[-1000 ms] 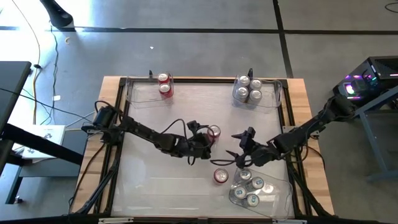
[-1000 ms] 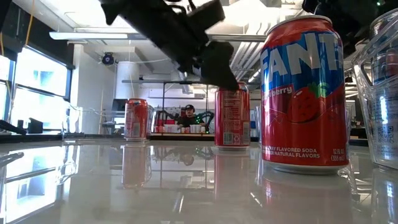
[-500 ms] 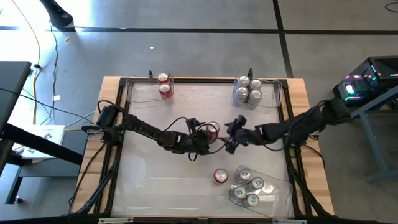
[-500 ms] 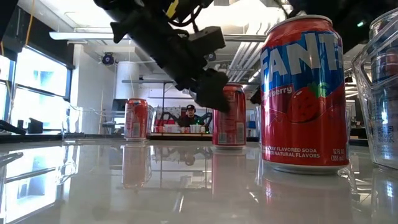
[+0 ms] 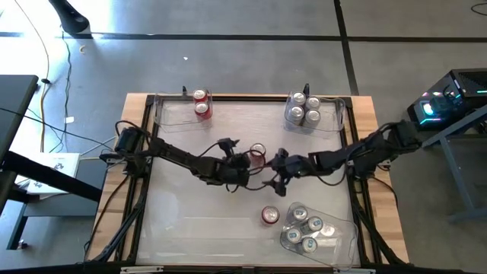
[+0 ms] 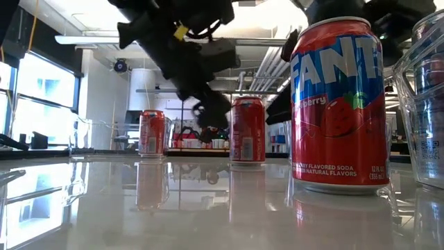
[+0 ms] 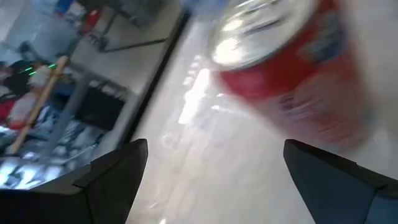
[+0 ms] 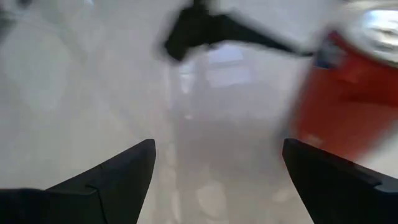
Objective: Sort soda cans
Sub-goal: Put the red soda can into the top left transparent bin
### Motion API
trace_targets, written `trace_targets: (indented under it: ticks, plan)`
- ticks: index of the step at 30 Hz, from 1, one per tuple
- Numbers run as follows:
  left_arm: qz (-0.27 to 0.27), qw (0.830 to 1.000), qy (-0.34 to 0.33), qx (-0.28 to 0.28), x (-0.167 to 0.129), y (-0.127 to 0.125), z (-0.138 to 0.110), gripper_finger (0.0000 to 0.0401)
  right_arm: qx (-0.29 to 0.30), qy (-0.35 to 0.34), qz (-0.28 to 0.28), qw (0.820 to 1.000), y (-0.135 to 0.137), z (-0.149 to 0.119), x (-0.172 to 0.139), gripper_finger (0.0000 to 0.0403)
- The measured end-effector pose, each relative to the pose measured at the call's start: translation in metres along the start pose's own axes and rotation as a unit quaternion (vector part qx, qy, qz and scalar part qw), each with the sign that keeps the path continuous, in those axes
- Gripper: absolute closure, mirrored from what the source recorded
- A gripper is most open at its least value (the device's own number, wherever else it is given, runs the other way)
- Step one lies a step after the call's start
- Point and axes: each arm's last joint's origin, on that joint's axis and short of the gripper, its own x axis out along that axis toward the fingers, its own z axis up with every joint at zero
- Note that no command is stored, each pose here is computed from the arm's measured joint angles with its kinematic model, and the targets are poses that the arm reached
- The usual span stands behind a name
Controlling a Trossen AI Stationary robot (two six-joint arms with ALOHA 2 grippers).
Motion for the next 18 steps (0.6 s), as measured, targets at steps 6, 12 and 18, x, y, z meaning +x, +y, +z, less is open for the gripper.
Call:
trace_targets:
  ticks: [6,12,18]
  plan:
    - [-0.02,0.999,0.023,-0.026,-0.02,0.021,-0.003,0.0032,-0.002,0.007,0.007,1.0,0.026,-0.007,-0.008,0.0055]
    - [-0.154,0.969,-0.07,-0.18,-0.019,0.02,-0.003,0.0032,0.013,0.009,-0.075,0.997,0.046,-0.017,-0.028,0.0055]
    - [-0.153,0.936,-0.139,-0.284,-0.003,0.02,0.005,0.0032,0.01,-0.027,-0.103,0.994,0.061,-0.018,-0.049,0.0055]
